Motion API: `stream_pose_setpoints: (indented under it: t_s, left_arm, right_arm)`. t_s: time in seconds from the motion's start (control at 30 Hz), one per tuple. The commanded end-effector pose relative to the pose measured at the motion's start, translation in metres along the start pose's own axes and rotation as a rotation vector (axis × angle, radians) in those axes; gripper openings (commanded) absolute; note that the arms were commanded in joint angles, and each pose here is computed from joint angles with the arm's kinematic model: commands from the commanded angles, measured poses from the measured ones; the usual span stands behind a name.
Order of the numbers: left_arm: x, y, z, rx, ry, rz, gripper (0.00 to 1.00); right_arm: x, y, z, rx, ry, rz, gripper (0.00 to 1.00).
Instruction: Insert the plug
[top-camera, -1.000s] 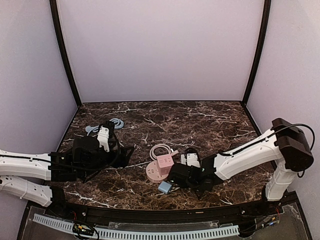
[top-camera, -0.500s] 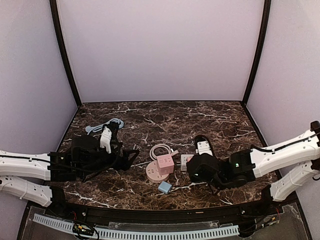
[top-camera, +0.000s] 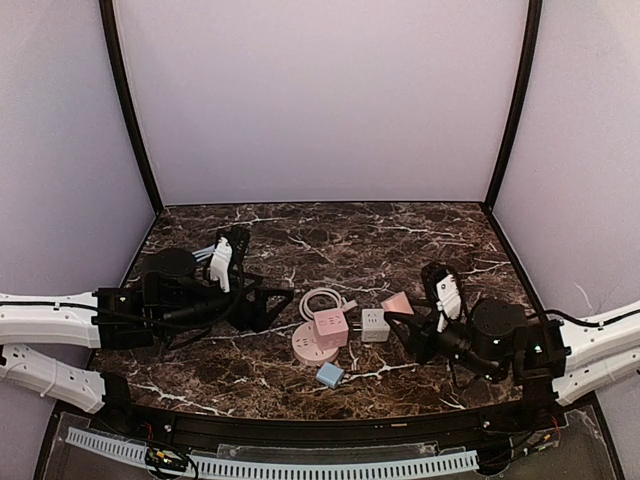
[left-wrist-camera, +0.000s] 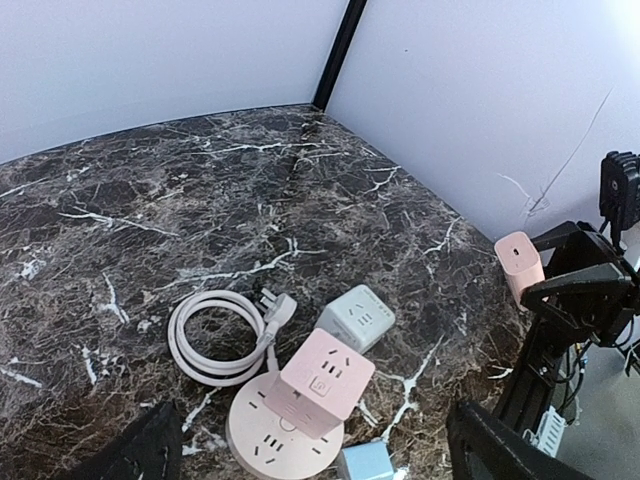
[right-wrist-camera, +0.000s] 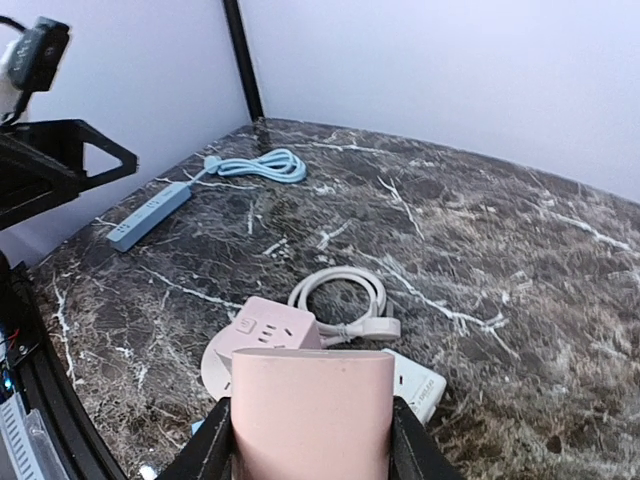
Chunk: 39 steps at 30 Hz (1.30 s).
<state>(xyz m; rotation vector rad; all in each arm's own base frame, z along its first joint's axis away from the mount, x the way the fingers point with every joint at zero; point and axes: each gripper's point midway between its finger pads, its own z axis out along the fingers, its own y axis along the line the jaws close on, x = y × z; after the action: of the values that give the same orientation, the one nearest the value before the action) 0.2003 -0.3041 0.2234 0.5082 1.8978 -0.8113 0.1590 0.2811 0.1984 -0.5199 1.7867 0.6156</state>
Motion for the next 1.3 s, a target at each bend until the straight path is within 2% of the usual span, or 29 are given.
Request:
stream_pose_setpoints:
  t_s: [0.0, 0.1, 0.13, 0.23, 0.43, 0.53, 0.83, 1.27]
  left_arm:
    - [0.004, -0.021, 0.004, 0.068, 0.120, -0.056, 0.91]
    - [-0.003, -0.041, 0.006, 0.132, 0.174, -0.091, 0.91]
    - [0.005, -0.050, 0.007, 0.175, 0.227, -0.108, 0.91]
    - [0.003, -0.077, 0.010, 0.287, 0.295, -0.151, 0.87]
    - [0.008, -0.105, 0.021, 0.392, 0.405, -0.208, 0.79]
    - [0.008, -0.113, 0.025, 0.409, 0.439, -0.213, 0.75]
    - [0.019, -0.135, 0.035, 0.432, 0.513, -0.175, 0.71]
    - [0.034, -0.135, 0.050, 0.413, 0.563, -0.182, 0.47]
  right_arm:
    - [-0.030, 0.029, -0.011, -0.178, -0.162, -0.091, 0.00]
    - [-0.029, 0.041, -0.014, -0.248, -0.187, -0.165, 0.00]
    - [-0.028, 0.047, -0.014, -0.275, -0.188, -0.193, 0.00]
    - [-0.026, 0.056, -0.014, -0.316, -0.195, -0.252, 0.00]
    - [-0.029, 0.067, -0.018, -0.370, -0.224, -0.311, 0.00]
    - [-0.028, 0.070, -0.013, -0.364, -0.202, -0.340, 0.00]
    - [-0.017, 0.079, 0.004, -0.349, -0.144, -0.413, 0.00]
    - [-0.013, 0.095, 0.012, -0.390, -0.132, -0.449, 0.00]
